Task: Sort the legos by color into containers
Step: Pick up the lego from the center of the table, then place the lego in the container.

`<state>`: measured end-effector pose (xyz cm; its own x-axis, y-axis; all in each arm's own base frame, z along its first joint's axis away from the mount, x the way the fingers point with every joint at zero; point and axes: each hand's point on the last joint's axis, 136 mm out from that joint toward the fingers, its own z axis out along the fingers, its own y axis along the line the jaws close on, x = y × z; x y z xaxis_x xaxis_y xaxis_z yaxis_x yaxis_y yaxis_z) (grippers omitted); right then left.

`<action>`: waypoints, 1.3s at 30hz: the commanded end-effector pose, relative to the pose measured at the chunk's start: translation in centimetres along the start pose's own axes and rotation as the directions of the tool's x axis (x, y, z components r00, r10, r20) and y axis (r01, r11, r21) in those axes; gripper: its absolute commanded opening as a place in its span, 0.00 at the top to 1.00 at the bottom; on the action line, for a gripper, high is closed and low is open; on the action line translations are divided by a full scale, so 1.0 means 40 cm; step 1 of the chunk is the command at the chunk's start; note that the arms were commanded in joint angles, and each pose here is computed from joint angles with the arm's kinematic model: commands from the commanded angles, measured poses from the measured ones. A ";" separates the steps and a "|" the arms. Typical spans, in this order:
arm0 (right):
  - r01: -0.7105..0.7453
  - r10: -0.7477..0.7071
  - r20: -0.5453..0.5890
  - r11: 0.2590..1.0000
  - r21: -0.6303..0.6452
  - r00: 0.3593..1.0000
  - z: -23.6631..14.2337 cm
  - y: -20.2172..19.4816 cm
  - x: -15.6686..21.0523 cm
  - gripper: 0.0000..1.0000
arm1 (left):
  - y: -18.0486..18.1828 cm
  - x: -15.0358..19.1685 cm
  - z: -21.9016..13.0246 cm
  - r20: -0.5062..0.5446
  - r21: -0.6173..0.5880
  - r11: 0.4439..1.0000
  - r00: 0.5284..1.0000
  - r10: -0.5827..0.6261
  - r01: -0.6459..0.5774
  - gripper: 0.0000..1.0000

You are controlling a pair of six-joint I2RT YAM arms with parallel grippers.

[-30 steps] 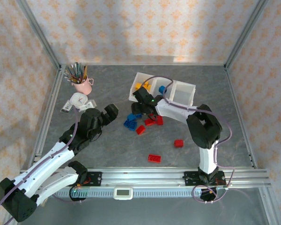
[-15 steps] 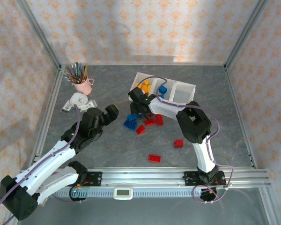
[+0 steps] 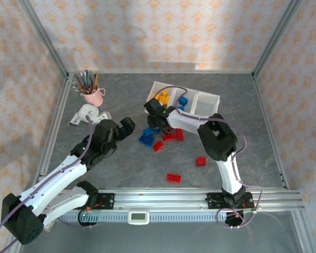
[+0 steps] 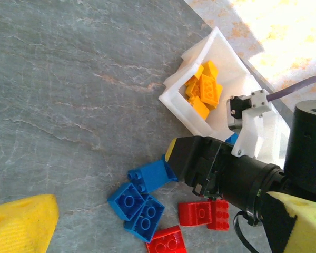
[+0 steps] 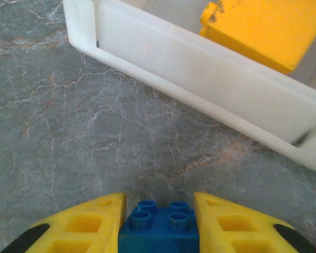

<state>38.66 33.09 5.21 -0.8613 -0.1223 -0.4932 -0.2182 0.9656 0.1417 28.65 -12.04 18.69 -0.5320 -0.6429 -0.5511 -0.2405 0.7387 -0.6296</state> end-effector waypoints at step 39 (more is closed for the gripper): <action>-0.181 0.174 0.235 0.983 0.009 0.956 -0.148 -0.316 -0.329 0.50 | -0.233 0.030 0.112 -0.074 0.163 0.978 0.987 0.144 -0.130 0.01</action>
<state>51.22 20.93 11.70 -0.7783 0.0973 -0.6203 -0.0217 0.9832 0.1814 33.63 -20.57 19.35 -0.6544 -0.5158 -0.5530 -0.0784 0.7736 -0.6288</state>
